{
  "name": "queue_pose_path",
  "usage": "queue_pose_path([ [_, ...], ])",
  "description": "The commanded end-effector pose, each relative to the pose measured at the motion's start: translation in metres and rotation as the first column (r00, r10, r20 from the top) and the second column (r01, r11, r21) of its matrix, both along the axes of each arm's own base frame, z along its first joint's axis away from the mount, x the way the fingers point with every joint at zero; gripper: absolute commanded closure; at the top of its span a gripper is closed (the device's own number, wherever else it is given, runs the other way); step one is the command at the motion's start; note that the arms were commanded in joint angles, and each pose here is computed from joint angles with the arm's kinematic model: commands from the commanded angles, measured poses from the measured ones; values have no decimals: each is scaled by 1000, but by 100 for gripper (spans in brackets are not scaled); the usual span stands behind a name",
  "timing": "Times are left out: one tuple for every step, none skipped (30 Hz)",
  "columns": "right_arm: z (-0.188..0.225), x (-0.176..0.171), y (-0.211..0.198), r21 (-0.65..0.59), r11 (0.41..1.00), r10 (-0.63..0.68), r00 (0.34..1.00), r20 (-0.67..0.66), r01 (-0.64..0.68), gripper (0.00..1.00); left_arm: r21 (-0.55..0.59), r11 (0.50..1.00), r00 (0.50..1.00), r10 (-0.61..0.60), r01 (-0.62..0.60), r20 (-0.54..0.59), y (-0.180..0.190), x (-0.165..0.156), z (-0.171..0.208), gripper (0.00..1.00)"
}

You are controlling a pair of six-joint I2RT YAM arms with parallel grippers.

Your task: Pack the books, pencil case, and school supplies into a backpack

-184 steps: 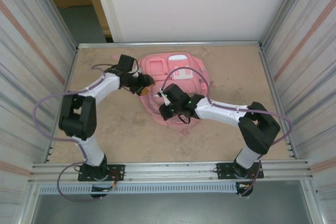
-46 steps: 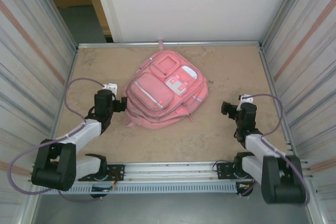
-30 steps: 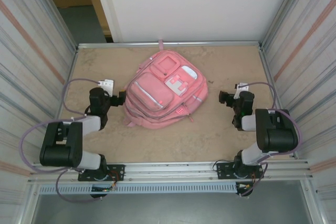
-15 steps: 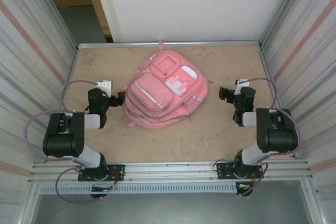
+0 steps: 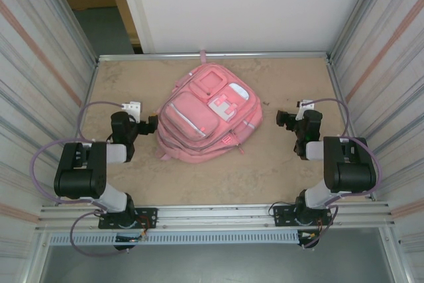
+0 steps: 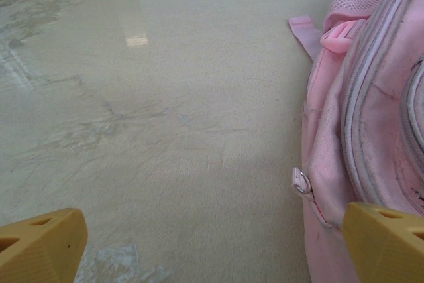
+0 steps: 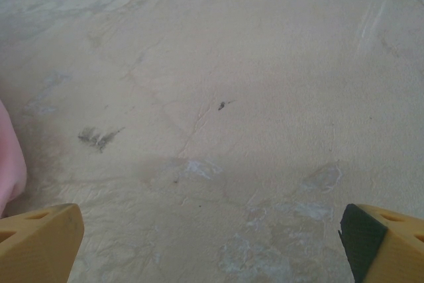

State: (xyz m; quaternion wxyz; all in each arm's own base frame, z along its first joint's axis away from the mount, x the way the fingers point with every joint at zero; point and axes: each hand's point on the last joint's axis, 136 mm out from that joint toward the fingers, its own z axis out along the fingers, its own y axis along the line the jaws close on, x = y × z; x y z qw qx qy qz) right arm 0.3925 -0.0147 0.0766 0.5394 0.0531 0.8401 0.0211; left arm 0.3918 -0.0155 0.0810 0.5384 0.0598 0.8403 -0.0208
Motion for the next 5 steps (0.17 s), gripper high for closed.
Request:
queue_pose_path([
  [4,3,-1,-9,1000,-2,1000,7,2,1,-9,1000,999,-12,13,39,-3,3,11,1],
  [4,3,-1,-9,1000,-2,1000,8,2,1,-9,1000,999,-13,13,39,-3,3,11,1],
  [5,3,-1,-11,1000,-4,1000,11,4,1,-9,1000,999,-13,13,39,-3,3,11,1],
  [4,2,-1,-10,1000,-3,1000,8,3,1,-9,1000,999,-13,13,39,-3,3,11,1],
  [4,3,-1,-10,1000,-4,1000,9,4,1,-9,1000,999,-13,14,39,-3,3,11,1],
])
